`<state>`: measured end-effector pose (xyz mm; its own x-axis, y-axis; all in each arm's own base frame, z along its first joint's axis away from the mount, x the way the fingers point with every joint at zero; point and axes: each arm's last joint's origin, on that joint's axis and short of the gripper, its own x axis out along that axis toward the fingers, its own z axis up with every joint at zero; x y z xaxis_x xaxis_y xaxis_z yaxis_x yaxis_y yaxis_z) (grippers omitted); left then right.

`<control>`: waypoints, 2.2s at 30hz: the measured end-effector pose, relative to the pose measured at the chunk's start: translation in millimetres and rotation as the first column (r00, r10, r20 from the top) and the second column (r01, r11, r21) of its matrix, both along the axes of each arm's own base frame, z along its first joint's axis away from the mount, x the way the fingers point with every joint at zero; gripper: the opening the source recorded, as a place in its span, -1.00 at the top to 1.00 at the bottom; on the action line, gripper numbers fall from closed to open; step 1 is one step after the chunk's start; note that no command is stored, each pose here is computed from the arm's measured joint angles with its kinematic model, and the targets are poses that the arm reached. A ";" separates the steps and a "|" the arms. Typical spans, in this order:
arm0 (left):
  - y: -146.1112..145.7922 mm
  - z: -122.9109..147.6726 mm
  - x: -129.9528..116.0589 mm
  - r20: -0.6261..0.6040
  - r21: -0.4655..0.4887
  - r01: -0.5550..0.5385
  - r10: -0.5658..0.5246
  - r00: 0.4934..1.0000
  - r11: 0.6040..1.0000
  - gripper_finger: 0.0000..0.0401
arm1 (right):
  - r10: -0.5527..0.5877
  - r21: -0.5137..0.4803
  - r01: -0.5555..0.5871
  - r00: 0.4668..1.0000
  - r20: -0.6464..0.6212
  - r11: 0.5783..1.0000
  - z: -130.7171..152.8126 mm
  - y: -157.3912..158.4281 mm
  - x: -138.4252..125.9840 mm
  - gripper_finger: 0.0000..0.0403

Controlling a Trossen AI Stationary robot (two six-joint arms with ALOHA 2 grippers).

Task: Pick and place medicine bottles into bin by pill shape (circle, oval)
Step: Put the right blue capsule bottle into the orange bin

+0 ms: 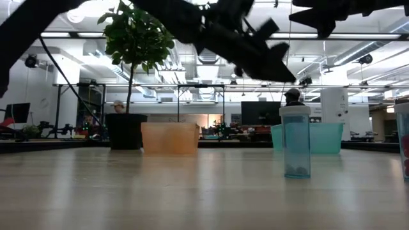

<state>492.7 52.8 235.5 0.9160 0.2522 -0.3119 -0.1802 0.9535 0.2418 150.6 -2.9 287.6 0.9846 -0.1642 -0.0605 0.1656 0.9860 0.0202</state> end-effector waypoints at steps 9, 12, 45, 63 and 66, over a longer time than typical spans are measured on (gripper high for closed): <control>-35.3 42.8 -59.6 0.041 0.026 0.071 -0.072 0.997 0.997 0.34 | 0.071 0.203 -0.064 0.997 -0.027 0.977 14.8 2.8 1.0 -0.09; -45.0 49.5 -79.4 0.070 0.030 0.093 -0.095 0.993 0.995 0.34 | 0.070 0.273 -0.054 0.996 -0.049 0.960 18.2 3.5 6.2 -0.09; -104.9 56.7 -207.0 0.157 0.027 0.288 -0.289 0.944 0.957 0.34 | 0.245 0.524 0.514 0.513 -0.822 0.680 16.8 120.6 137.5 -0.09; -124.5 60.6 -217.2 0.172 0.030 0.359 -0.358 0.918 0.933 0.34 | 0.190 0.285 0.739 0.212 -0.959 0.611 -47.9 183.0 142.4 -0.09; -124.5 60.6 -217.2 0.172 0.030 0.359 -0.358 0.918 0.933 0.34 | 0.181 0.270 0.742 0.201 -0.963 0.613 -52.9 184.1 144.2 -0.09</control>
